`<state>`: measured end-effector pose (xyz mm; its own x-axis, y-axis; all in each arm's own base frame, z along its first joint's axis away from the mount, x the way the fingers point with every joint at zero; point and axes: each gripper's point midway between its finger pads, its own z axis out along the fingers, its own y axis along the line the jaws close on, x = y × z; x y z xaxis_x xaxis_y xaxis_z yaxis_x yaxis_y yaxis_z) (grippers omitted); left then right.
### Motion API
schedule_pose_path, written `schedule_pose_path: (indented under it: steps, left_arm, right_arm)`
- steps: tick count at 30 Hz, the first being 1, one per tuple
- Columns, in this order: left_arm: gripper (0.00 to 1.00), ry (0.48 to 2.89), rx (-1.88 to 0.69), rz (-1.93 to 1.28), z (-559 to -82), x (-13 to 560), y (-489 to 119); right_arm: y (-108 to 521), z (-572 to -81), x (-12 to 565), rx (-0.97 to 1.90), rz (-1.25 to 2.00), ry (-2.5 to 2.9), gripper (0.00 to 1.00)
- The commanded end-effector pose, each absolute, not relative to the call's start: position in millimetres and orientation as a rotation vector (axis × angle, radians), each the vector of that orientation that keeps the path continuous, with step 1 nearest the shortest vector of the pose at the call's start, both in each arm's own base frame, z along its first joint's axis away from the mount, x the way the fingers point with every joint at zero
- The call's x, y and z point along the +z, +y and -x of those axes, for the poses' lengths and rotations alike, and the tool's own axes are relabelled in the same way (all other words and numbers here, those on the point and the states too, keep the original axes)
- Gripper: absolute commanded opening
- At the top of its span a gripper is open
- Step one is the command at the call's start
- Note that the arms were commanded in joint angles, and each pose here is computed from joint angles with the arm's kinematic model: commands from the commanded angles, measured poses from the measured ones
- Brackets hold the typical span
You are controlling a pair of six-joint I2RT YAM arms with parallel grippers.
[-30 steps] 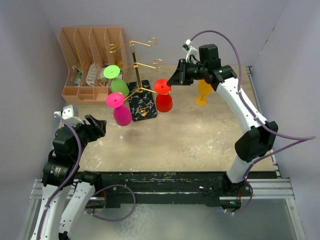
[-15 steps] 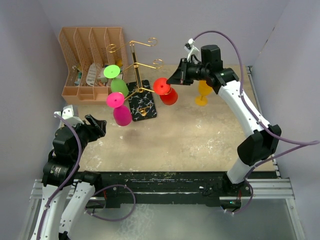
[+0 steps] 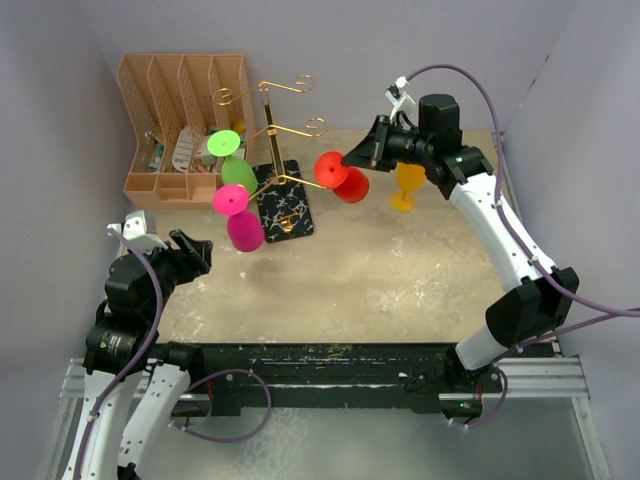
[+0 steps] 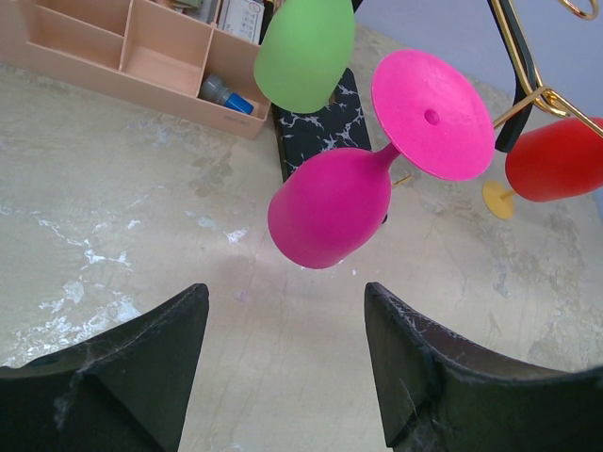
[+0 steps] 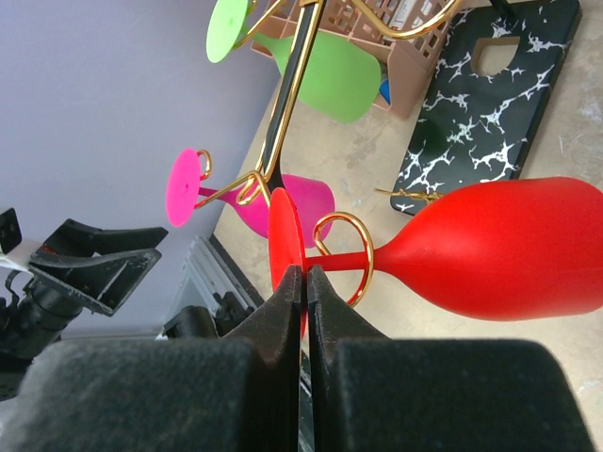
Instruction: Take the wine glass off the wine glass rack
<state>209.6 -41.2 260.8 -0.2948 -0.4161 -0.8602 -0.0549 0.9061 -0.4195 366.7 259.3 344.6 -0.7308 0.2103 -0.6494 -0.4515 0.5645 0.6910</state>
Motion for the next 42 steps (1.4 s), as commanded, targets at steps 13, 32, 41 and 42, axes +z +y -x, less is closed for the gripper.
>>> schedule_pose_path:
  steps: [13, 32, 41, 42]
  left_arm:
    - [0.70, 1.807, -0.375, 0.358, -211.1, 269.7, -39.9]
    - [0.70, 1.808, -0.371, 0.359, -210.7, 269.1, -39.3]
    - [0.70, 1.804, -0.373, 0.361, -210.5, 270.1, -39.2]
    - [0.70, 1.805, -0.374, 0.360, -210.4, 269.9, -39.4]
  right_arm:
    - [270.2, -347.0, 363.9, 1.353, 0.268, 2.001, 0.00]
    - [278.3, -339.6, 365.9, 1.482, 0.271, 1.961, 0.00]
    - [283.3, -350.7, 361.3, 1.514, 0.255, 1.950, 0.00]
    - [284.2, -351.1, 361.2, 1.520, 0.261, 1.946, 0.00]
